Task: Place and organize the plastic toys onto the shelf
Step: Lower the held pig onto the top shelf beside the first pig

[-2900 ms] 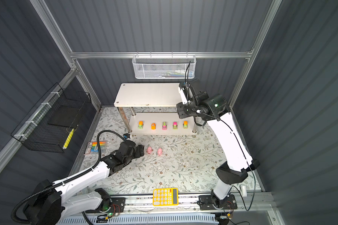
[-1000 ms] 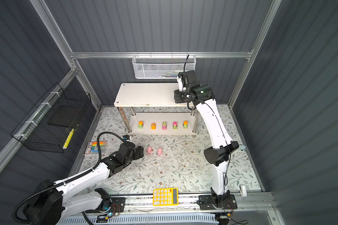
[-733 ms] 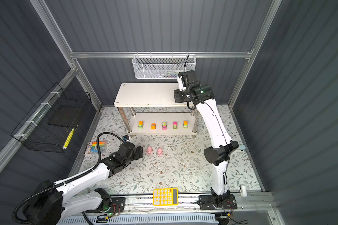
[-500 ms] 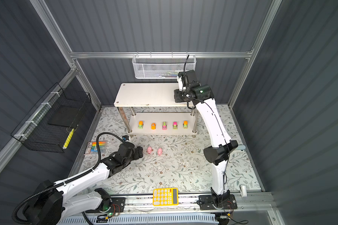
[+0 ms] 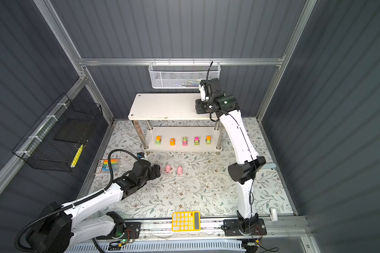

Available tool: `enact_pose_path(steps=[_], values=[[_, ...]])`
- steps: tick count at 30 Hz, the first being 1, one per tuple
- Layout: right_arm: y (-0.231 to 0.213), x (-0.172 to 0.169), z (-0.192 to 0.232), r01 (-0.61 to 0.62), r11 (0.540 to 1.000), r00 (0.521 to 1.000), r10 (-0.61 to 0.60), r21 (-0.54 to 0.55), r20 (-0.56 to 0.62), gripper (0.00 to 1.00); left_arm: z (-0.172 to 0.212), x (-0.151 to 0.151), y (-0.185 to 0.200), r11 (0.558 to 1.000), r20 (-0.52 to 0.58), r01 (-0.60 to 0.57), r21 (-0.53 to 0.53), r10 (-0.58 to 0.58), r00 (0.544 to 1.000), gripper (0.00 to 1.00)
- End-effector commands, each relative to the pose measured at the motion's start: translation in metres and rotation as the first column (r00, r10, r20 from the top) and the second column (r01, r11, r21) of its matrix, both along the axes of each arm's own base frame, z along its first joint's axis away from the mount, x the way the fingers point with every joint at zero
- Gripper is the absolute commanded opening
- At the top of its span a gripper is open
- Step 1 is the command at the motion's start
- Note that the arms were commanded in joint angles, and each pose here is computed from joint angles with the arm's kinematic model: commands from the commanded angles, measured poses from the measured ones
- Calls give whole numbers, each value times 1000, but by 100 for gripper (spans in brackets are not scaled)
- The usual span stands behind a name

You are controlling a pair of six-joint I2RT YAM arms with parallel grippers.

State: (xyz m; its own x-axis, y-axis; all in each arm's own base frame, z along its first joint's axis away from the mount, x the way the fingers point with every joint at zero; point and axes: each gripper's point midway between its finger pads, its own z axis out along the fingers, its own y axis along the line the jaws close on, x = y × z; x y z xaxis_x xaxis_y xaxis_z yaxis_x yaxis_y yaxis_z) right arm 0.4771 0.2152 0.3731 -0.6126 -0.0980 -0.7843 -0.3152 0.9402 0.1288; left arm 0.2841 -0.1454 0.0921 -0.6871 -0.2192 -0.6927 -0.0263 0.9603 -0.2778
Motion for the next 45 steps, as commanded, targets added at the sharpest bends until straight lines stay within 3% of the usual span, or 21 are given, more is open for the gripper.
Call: enact_pose_path(steps=[1,22,45], values=[[1,4,-2,-4,1000,1000,4,4,0,42,-5,0,1,1000,-12,-6,-11,6,1000,88],[4,-19,47,-55,992,995,44,118,87,63,-1,-1,2,1000,-10,-11,-23,10,1000,88],[8,-18,18,-54,993,999,53,108,7,67,-3,-3,3,1000,-13,-13,-25,12,1000,88]])
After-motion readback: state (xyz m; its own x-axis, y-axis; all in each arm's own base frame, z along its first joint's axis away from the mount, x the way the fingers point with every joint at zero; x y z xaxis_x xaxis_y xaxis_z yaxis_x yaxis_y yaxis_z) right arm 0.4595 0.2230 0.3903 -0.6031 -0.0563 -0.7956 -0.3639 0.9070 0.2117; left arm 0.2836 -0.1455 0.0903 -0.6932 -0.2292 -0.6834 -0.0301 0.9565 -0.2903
